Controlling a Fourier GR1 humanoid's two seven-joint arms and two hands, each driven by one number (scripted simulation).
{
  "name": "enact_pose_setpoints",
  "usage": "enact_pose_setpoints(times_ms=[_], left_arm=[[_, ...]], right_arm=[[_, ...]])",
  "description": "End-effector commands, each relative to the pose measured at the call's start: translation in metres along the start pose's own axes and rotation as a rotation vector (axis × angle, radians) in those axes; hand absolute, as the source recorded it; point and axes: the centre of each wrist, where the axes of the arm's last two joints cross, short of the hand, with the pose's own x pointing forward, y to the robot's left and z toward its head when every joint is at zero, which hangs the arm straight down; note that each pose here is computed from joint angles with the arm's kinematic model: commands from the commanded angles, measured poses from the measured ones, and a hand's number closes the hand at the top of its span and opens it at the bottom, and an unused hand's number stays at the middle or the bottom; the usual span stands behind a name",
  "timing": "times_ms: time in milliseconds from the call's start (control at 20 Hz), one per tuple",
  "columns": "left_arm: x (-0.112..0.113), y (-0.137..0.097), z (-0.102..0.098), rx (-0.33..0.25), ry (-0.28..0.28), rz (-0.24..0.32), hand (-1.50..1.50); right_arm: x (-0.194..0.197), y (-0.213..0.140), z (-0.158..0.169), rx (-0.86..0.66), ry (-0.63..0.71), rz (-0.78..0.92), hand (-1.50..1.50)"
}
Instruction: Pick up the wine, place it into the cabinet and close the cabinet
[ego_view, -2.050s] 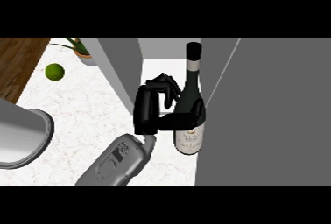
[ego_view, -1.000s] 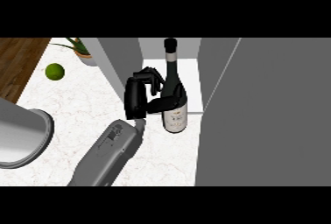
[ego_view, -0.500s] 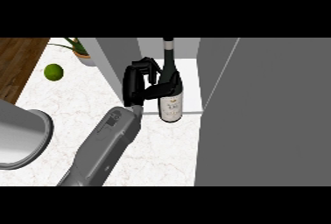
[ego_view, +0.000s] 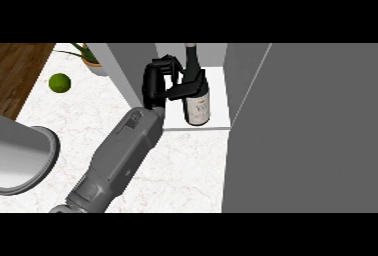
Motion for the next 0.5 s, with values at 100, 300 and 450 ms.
enact_pose_setpoints(times_ms=[100, 300, 450], left_arm=[[0.014, -0.005, -0.025, 0.045, -0.087, -0.053, 1.50], [-0.001, 0.011, -0.025, 0.064, -0.099, -0.083, 1.50], [0.005, -0.004, -0.031, 0.058, -0.102, -0.076, 1.50]], right_arm=[[0.015, 0.008, 0.009, 0.042, -0.053, -0.046, -1.50], [0.026, 0.011, 0.016, 0.037, -0.064, -0.061, -1.50], [0.015, 0.009, 0.016, 0.046, -0.058, -0.050, -1.50]])
